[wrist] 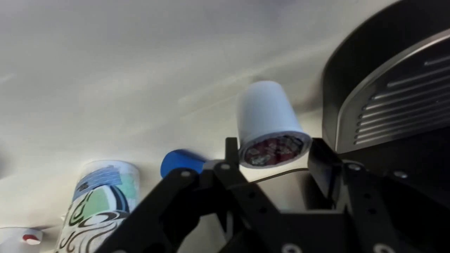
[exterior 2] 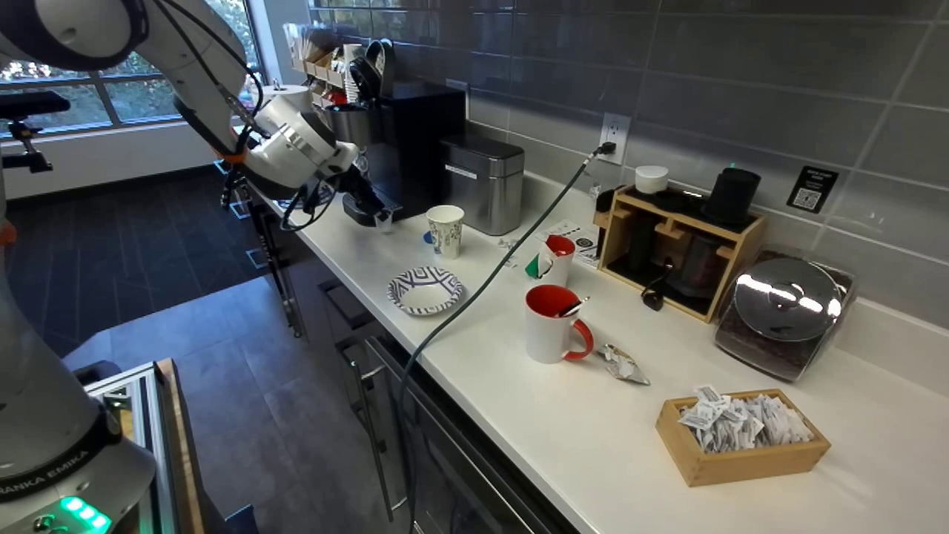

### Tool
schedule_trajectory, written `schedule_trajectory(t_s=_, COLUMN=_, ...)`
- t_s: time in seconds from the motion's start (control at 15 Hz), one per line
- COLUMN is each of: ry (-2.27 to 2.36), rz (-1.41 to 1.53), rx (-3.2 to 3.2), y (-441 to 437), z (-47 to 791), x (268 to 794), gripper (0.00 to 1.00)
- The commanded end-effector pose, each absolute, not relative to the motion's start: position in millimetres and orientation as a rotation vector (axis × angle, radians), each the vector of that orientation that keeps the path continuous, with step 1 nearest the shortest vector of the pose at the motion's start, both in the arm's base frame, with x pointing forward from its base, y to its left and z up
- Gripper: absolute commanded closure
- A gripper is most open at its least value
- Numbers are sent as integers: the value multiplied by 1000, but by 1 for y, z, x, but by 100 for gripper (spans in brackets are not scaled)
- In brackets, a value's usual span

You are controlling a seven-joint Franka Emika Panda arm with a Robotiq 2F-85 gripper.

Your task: Remove the white container from the coffee maker and put it on the table

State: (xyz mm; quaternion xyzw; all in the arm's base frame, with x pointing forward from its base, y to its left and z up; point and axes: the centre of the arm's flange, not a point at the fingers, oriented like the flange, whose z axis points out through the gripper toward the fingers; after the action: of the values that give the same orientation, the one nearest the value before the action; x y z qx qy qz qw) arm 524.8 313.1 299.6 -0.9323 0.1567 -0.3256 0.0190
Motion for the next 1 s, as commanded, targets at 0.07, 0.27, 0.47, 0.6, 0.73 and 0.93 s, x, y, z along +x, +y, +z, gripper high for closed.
schedule_trajectory(t_s=0.07, ry=443, rz=-1059, rx=-2857, y=333, z=269, x=543, gripper=72)
schedule_trajectory(t_s=0.27, ry=465, rz=-1116, rx=-2839, y=328, z=272, x=549, gripper=72)
schedule_trajectory(t_s=0.47, ry=522, rz=-1156, rx=-2817, y=313, z=281, x=556, gripper=72)
schedule_trajectory(t_s=0.6, ry=531, rz=-1130, rx=-2824, y=309, z=284, x=559, gripper=22)
schedule_trajectory(t_s=0.73, ry=539, rz=-1105, rx=-2823, y=308, z=287, x=559, gripper=8)
schedule_trajectory(t_s=0.93, ry=529, rz=-1090, rx=-2803, y=314, z=299, x=556, gripper=0)
